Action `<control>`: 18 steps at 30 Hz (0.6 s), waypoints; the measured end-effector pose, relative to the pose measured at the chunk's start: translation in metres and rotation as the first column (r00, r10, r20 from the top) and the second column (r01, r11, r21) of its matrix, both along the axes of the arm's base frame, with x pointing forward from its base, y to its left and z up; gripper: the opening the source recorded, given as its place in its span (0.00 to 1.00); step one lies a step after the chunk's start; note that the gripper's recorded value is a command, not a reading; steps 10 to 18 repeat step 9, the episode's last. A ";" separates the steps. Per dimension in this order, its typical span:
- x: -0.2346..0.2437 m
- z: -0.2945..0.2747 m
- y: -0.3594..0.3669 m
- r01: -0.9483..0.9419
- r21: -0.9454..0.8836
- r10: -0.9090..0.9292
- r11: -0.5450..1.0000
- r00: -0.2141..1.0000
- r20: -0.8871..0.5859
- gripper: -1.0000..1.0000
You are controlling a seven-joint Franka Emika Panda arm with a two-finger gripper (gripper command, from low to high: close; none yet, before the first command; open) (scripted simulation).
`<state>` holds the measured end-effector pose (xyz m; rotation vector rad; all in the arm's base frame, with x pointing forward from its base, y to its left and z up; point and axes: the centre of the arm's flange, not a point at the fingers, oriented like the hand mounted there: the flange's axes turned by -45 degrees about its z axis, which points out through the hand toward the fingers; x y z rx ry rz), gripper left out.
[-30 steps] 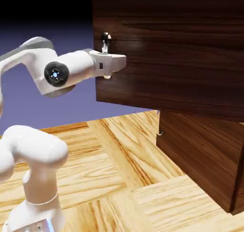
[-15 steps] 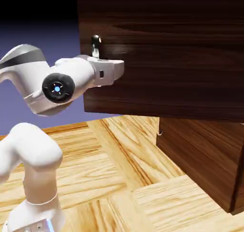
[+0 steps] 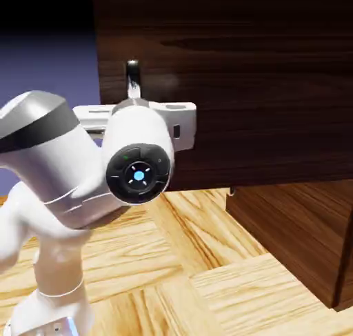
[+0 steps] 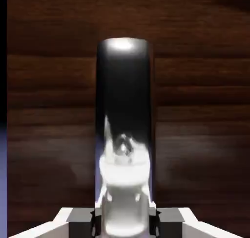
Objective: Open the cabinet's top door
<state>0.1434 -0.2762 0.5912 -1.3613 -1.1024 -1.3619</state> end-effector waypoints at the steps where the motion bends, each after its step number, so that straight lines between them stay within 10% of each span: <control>1: 0.001 0.000 -0.010 -0.019 0.000 0.019 1.000 1.000 0.000 0.00; 18: 0.013 0.000 -0.082 -0.160 0.000 0.160 0.987 0.987 0.000 0.00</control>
